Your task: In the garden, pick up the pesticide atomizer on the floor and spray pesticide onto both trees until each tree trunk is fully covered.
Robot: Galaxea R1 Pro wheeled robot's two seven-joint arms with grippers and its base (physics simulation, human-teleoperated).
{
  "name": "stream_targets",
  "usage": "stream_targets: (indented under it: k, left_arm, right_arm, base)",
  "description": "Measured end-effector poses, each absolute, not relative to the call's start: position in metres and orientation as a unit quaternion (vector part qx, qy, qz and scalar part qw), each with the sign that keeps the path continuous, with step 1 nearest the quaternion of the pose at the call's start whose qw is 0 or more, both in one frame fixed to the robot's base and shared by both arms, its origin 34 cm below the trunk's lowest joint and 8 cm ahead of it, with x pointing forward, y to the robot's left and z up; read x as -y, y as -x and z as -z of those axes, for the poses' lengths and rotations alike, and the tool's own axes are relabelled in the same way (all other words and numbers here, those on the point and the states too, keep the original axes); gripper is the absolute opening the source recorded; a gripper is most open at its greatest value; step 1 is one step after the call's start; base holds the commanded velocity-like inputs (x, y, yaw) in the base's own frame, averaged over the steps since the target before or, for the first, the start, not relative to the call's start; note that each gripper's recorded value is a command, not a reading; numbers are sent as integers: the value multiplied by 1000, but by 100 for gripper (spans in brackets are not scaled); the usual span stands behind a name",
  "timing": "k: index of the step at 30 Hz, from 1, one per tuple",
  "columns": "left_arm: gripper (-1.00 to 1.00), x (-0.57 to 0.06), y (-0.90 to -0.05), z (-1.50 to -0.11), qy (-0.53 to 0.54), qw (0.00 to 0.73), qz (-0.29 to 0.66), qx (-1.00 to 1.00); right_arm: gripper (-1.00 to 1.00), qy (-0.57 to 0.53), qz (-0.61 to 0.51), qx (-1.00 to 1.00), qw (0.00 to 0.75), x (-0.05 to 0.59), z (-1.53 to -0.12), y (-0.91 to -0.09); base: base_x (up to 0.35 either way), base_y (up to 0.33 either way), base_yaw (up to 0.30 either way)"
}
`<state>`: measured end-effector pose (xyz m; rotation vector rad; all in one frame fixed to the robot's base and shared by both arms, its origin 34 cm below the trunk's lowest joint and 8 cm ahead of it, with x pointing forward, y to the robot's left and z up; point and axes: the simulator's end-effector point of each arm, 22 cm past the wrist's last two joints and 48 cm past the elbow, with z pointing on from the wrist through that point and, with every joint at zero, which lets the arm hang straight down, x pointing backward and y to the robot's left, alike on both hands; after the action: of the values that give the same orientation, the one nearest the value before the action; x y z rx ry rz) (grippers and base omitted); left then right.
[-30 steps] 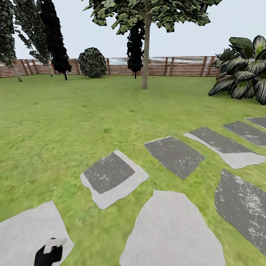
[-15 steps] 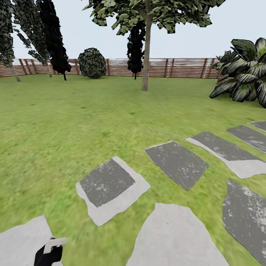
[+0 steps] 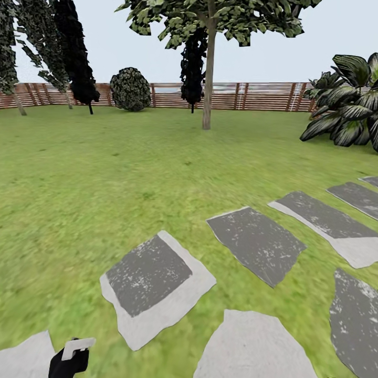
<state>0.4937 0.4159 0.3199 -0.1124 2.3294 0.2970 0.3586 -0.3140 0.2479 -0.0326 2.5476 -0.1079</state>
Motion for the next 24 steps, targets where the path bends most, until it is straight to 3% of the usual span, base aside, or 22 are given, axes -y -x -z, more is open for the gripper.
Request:
stream_targets:
  k: [24]
  left_arm:
    - [-100,-415,-494,-320,44,385,-116,-915]
  right_arm:
    - [100,12,41,-956,292,314,-248,-359]
  base:
    - [339,0,0]
